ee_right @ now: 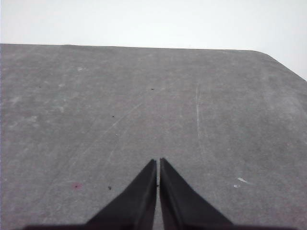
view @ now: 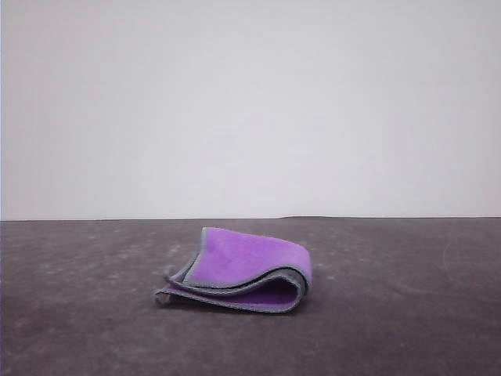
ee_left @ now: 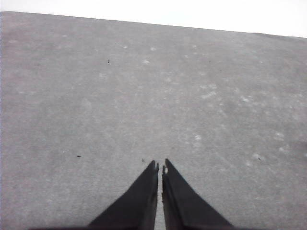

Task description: Fold clothes

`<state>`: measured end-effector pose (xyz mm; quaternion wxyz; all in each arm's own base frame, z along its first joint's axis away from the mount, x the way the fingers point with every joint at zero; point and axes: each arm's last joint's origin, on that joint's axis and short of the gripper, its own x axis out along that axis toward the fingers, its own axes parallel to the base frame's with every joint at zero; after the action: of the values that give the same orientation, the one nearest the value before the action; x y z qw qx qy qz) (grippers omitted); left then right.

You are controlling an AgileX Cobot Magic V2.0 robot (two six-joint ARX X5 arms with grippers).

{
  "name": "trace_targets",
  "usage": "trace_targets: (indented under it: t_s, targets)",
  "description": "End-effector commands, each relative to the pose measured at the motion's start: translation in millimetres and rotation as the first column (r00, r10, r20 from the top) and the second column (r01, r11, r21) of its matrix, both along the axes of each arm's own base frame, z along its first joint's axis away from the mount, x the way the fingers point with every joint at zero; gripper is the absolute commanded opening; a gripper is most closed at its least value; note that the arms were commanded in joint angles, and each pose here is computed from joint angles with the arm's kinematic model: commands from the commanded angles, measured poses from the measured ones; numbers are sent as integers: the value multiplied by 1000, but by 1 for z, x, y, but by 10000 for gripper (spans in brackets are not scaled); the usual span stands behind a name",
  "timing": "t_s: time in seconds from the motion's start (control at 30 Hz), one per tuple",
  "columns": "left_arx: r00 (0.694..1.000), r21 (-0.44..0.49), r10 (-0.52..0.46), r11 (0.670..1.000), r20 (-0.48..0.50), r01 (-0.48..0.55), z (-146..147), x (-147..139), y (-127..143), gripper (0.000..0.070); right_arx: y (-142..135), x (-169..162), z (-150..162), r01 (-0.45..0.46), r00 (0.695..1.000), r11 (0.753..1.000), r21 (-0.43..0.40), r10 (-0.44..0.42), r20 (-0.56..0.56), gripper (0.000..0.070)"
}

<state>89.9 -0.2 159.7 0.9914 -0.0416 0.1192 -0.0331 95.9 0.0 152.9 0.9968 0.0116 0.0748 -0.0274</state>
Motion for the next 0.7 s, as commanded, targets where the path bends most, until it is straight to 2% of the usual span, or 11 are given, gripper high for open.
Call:
trace_targets:
  t_s: [0.0,0.67]
  targets:
    - [1000,10,1,1000,-28,-1,-7,1,0,0,0,0,-1,7,1000,1000,10,-7,3,6]
    - [1000,10,1,1000,-28,-1,-7,1,0,0,0,0,-1,7,1000,1000,10,-7,3,6]
